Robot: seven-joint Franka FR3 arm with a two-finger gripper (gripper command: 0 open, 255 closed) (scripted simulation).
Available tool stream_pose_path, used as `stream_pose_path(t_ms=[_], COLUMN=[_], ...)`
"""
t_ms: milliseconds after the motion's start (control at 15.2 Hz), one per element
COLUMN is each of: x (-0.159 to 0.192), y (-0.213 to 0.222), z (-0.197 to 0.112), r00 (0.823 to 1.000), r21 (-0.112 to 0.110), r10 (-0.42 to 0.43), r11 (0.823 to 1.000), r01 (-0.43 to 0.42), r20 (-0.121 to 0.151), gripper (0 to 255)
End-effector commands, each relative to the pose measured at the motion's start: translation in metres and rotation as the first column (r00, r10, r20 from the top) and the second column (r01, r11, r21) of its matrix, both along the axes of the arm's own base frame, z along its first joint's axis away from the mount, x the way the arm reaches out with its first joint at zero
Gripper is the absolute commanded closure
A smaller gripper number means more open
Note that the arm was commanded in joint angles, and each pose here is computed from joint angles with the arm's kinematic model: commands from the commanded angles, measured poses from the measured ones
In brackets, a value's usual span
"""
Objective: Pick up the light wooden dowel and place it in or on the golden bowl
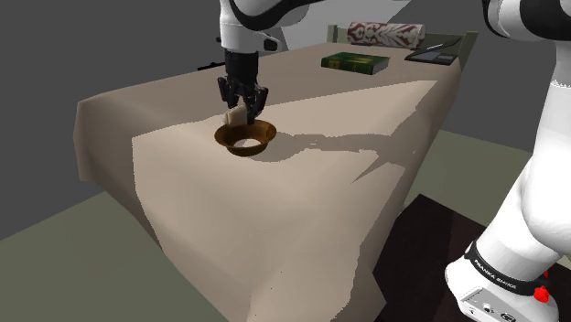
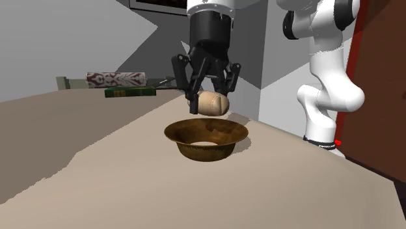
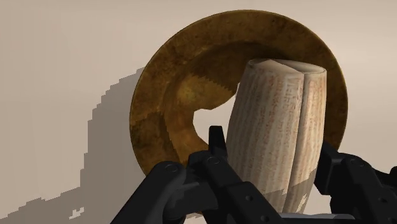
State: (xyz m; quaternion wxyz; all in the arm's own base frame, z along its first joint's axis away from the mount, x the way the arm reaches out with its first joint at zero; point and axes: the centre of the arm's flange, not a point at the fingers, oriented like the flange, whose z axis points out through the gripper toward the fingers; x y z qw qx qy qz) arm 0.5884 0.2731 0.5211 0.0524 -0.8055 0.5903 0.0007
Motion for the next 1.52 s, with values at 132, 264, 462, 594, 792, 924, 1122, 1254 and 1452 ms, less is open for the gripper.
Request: stream_pose_path(t_ms=[132, 264, 462, 594, 792, 924, 1122, 1254, 1452], x=[-0.001, -0.001, -0.001, -0.001, -0.001, -0.001, -0.002, -0.003, -0.004], y=[0.0, 0.0, 0.0, 0.0, 0.0, 0.0, -0.002, -0.004, -0.005], z=[-0.022, -0.022, -0.022, -0.022, -0.022, -0.022, -0.009, 0.017, 0.027], r00=[1.0, 1.0, 1.0, 1.0, 1.0, 1.0, 1.0, 1.0, 1.0], r21=[0.0, 0.0, 0.0, 0.0, 0.0, 0.0, 0.0, 0.0, 0.0], r10=[0.0, 0.0, 0.0, 0.0, 0.0, 0.0, 0.0, 0.0, 0.0], r11=[1.0, 1.0, 1.0, 1.0, 1.0, 1.0, 1.0, 1.0, 1.0], r01=[0.0, 0.0, 0.0, 0.0, 0.0, 0.0, 0.0, 0.0, 0.0], r20=[0.001, 0.001, 0.001, 0.001, 0.001, 0.001, 0.001, 0.001, 0.001], gripper=[255, 255, 255, 255, 0, 0, 0, 0, 0])
